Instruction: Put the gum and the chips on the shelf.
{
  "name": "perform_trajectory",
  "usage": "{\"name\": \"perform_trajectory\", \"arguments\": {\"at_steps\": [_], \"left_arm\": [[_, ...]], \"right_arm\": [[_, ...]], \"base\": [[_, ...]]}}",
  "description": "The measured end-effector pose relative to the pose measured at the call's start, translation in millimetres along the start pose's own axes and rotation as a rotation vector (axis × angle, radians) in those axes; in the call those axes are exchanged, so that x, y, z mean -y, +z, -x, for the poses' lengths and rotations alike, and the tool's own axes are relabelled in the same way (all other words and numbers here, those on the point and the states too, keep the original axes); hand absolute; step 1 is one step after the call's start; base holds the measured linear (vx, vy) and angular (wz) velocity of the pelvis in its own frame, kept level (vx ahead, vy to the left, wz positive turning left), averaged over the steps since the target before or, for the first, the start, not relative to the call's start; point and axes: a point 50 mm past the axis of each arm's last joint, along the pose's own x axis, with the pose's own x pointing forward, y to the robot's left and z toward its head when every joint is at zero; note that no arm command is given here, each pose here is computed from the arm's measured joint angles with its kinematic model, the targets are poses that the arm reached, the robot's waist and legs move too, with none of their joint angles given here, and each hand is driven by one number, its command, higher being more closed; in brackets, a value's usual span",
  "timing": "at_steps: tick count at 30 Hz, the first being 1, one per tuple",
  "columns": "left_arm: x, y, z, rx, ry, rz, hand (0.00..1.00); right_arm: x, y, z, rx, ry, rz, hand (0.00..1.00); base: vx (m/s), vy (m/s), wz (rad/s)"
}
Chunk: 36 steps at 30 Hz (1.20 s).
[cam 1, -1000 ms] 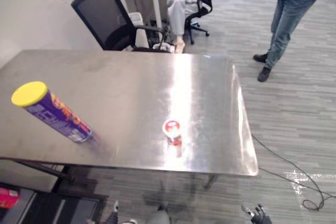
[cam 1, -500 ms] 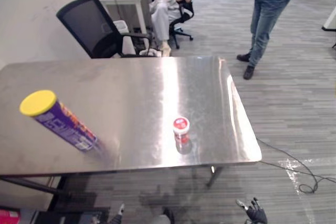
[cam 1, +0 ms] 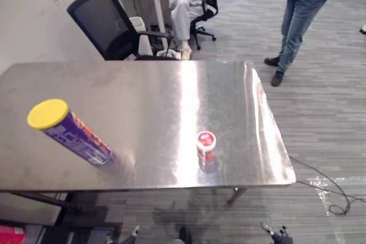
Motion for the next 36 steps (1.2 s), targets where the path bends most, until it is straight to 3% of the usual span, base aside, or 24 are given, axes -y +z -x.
{"name": "perform_trajectory", "arguments": {"at_steps": [8, 12, 19, 27, 36], "left_arm": [[-9.6, 2.7, -8.4, 0.007, 0.006, 0.009, 0.0], [-20.1, 12.0, -14.9, 0.033, 0.054, 0.075, 0.0], [-26.9, 3.3, -11.2, 0.032, 0.064, 0.059, 0.0], [-29.1, 8.9, -12.1, 0.057, 0.073, 0.072, 0.0], [-32.2, 8.3, -13.2, 0.067, 0.084, 0.054, 0.0]], "right_arm": [[45.7, 25.9, -7.1, 0.094, -0.258, -0.177, 0.0], [80.1, 83.5, -9.5, 0.334, -0.389, -0.302, 0.0], [96.4, 181.3, 13.8, 0.746, -0.425, -0.352, 0.0], [61.4, 266.4, 77.1, 1.212, -0.278, -0.224, 0.0], [-14.1, 300.0, 132.8, 1.427, 0.313, 0.109, 0.0]], "base": [[0.0, 0.03, -0.03], [-0.04, 0.047, -0.03], [-0.03, 0.016, -0.14], [0.04, 0.008, -0.03], [0.05, 0.01, -0.03]]}}
